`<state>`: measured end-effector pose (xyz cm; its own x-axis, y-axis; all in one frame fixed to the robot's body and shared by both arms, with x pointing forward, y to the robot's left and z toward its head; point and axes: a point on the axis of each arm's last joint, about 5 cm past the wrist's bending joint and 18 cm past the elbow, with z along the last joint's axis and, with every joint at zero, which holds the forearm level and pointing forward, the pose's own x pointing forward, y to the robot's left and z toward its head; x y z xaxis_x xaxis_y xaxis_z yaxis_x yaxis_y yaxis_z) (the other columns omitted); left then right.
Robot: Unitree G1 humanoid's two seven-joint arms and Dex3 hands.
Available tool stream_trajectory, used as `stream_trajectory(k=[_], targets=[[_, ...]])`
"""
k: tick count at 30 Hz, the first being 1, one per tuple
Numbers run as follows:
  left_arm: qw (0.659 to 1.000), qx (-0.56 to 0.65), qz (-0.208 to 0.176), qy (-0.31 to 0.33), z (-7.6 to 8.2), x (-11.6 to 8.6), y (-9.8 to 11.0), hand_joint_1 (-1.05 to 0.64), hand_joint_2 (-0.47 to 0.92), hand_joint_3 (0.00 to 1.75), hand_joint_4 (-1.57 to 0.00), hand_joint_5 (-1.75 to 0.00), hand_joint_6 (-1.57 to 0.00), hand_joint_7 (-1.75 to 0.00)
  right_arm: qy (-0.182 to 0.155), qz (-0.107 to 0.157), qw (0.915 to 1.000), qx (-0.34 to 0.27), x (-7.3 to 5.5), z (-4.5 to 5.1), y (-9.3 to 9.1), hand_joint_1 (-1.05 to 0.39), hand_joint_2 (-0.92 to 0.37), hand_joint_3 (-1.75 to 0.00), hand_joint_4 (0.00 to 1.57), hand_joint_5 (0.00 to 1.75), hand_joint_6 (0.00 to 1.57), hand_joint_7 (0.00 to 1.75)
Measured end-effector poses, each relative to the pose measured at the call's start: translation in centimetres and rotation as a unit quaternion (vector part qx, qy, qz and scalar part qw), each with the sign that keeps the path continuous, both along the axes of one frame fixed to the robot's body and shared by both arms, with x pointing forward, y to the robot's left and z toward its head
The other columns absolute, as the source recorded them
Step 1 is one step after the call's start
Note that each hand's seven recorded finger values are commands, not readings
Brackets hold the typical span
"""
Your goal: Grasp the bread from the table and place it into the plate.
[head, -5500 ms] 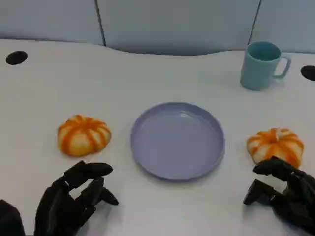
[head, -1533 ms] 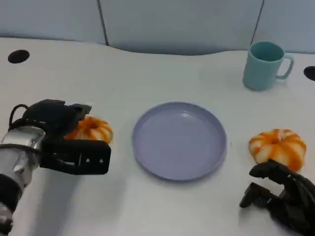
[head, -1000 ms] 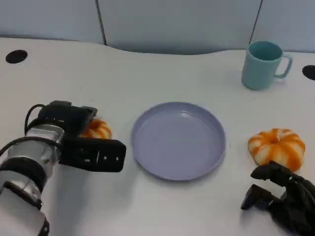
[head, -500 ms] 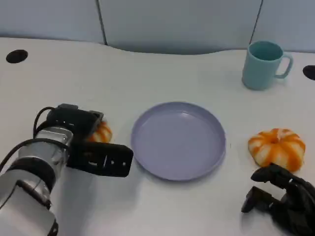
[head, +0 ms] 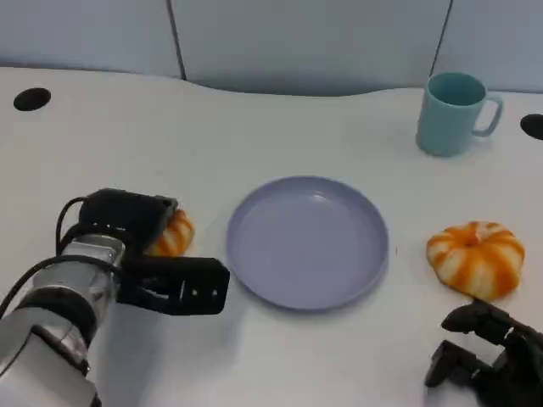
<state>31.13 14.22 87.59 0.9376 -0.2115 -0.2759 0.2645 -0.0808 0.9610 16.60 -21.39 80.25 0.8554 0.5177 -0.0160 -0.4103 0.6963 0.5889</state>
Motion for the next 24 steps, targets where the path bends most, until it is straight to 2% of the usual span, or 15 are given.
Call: stream_trajectory(k=[2,6,8,9,10,11,12,14,16,17,18,19,20,21,24], targets=[[1.0,-0.006,-0.004,-0.012,-0.3,-0.2,0.1,-0.19,0.92,0.03,-0.7,-0.11,-0.73,-0.05,0.0,-0.001,1.0,-0.003,-0.2,0.05,-0.1,-0.42,-0.92,-0.14,0.62,1.38,0.62,1.04],[0.999,-0.019,-0.012,-0.024,-0.5,-0.4,0.3,-0.17,0.92,0.07,-0.73,-0.1,-0.76,-0.04,-0.001,-0.002,1.0,-0.003,-0.3,0.06,-0.2,-0.42,-0.92,-0.14,0.62,1.39,0.62,1.05],[0.999,-0.023,-0.013,-0.026,-0.4,-0.4,0.4,-0.2,0.92,0.1,-0.98,-0.23,-0.97,-0.1,-0.001,-0.001,1.0,-0.003,-0.3,0.06,-0.2,-0.42,-0.92,-0.12,0.62,1.39,0.62,1.05],[0.999,-0.026,-0.015,-0.028,-0.4,-0.4,0.4,-0.23,0.92,0.04,-0.91,-0.94,-1.08,-0.08,-0.001,-0.001,1.0,-0.003,-0.3,0.06,-0.2,-0.43,-0.92,-0.11,0.62,1.39,0.62,1.05],[0.999,-0.028,-0.015,-0.032,-0.4,-0.4,0.4,-0.25,0.92,0.04,-0.85,-1.28,-1.11,-0.06,-0.001,-0.001,1.0,-0.003,-0.3,0.06,-0.2,-0.43,-0.92,-0.11,0.62,1.39,0.62,1.05],[0.999,-0.031,-0.015,-0.036,-0.4,-0.4,0.4,-0.27,0.92,0.08,-0.79,-1.51,-1.14,-0.05,-0.001,-0.001,1.0,-0.003,-0.2,0.06,-0.2,-0.44,-0.92,-0.11,0.62,1.39,0.62,1.05],[0.998,-0.035,-0.015,-0.041,-0.4,-0.4,0.4,-0.28,0.92,0.1,-0.76,-1.6,-1.15,-0.05,-0.002,-0.001,1.0,-0.002,-0.2,0.06,-0.1,-0.44,-0.92,-0.11,0.62,1.39,0.62,1.05],[0.998,-0.042,-0.012,-0.048,-0.4,-0.4,0.4,-0.27,0.92,0.24,-0.71,-1.6,-1.14,-0.03,-0.002,0.0,1.0,-0.002,0.0,0.06,-0.1,-0.44,-0.92,-0.12,0.62,1.4,0.62,1.05],[0.997,-0.05,-0.007,-0.052,-0.3,-0.3,0.4,-0.28,0.92,0.27,-0.69,-1.61,-1.13,-0.03,-0.003,-0.001,1.0,-0.002,0.1,0.06,-0.1,-0.44,-0.92,-0.12,0.62,1.39,0.62,1.05],[0.997,-0.053,-0.007,-0.053,-0.3,-0.3,0.5,-0.24,0.92,0.26,-0.71,-1.67,-1.15,-0.21,-0.004,-0.001,1.0,-0.003,0.2,0.05,0.0,-0.44,-0.92,-0.12,0.62,1.39,0.62,1.05],[0.997,-0.057,-0.008,-0.055,-0.3,-0.3,0.5,-0.19,0.92,0.23,-0.7,-1.72,-0.85,-0.98,-0.005,-0.001,1.0,-0.003,0.2,0.03,0.0,-0.45,-0.92,-0.11,0.63,1.38,0.63,1.04],[0.996,-0.064,-0.01,-0.058,-0.2,-0.3,0.6,-0.18,0.92,0.22,-0.7,-1.73,-0.72,-1.28,-0.005,-0.001,1.0,-0.002,0.3,0.02,0.0,-0.45,-0.92,-0.1,0.63,1.37,0.63,1.04],[0.996,-0.07,-0.014,-0.062,-0.1,-0.3,0.7,-0.17,0.92,0.22,-0.7,-1.74,-0.63,-1.47,-0.005,0.0,1.0,-0.001,0.4,0.02,0.0,-0.45,-0.92,-0.1,0.64,1.36,0.64,1.04],[0.995,-0.073,-0.018,-0.064,0.0,-0.2,0.9,-0.16,0.92,0.21,-0.7,-1.74,-0.6,-1.53,-0.004,0.0,1.0,-0.001,0.5,0.03,0.0,-0.45,-0.92,-0.1,0.64,1.36,0.64,1.03],[0.995,-0.077,-0.023,-0.064,0.0,-0.2,0.9,-0.16,0.92,0.21,-0.7,-1.75,-0.57,-1.6,-0.003,0.0,1.0,0.0,0.7,0.05,-0.1,-0.45,-0.92,-0.1,0.64,1.36,0.64,1.03]])
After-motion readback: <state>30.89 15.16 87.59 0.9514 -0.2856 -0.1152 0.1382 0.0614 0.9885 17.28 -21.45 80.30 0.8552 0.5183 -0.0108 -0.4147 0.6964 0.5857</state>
